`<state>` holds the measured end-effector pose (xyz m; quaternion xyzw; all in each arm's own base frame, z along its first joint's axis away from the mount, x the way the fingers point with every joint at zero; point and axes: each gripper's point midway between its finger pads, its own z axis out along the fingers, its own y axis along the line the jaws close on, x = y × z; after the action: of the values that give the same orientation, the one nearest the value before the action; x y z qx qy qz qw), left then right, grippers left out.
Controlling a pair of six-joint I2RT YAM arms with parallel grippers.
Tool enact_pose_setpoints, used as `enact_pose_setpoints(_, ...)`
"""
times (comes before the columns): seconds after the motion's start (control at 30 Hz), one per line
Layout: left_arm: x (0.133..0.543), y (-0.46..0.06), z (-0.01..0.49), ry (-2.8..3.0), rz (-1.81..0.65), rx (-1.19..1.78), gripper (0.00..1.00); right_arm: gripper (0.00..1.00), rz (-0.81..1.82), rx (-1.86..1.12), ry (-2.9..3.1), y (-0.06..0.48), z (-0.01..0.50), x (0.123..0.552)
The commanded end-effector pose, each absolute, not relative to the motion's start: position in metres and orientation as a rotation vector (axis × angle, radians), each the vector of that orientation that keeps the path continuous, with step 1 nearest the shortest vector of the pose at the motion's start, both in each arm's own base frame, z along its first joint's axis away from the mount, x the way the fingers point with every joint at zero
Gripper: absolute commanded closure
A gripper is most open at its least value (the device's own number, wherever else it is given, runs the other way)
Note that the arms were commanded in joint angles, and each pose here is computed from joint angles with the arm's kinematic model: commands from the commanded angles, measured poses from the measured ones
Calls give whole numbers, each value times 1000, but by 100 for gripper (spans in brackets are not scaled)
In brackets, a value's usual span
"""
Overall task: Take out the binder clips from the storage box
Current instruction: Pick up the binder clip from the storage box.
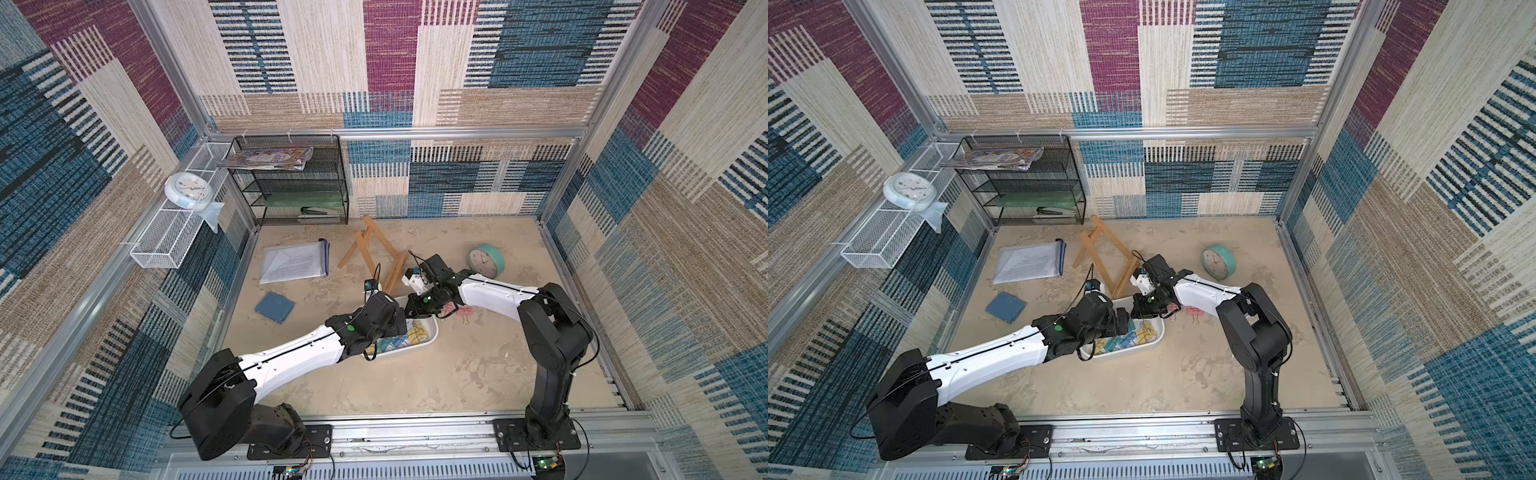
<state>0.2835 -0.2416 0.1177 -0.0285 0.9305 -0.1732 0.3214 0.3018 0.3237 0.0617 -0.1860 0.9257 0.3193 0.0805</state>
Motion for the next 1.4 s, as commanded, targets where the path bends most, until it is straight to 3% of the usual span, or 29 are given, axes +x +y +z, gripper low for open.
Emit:
enact_pose_setpoints(0.0,286,-244,121,2436,-467,-82,2,93,957,-575,2782,324,60,299)
enact_pose_setpoints(0.23,286,-242,122,2432,-463,-84,2,98,963,-555,2751,325,69,303)
enact_pose_setpoints(0.7,289,-241,141,2374,-492,-101,2,100,935,-490,2650,323,103,316)
enact_pose_setpoints(0.97,290,-252,161,2309,-603,-69,2,100,968,-374,2476,318,152,326)
enact_pose_setpoints(1.1,290,-260,176,2250,-683,-46,2,100,874,-234,2391,294,174,334)
enact_pose_setpoints(1.37,292,-293,194,2211,-832,59,1,100,723,314,2189,195,197,344)
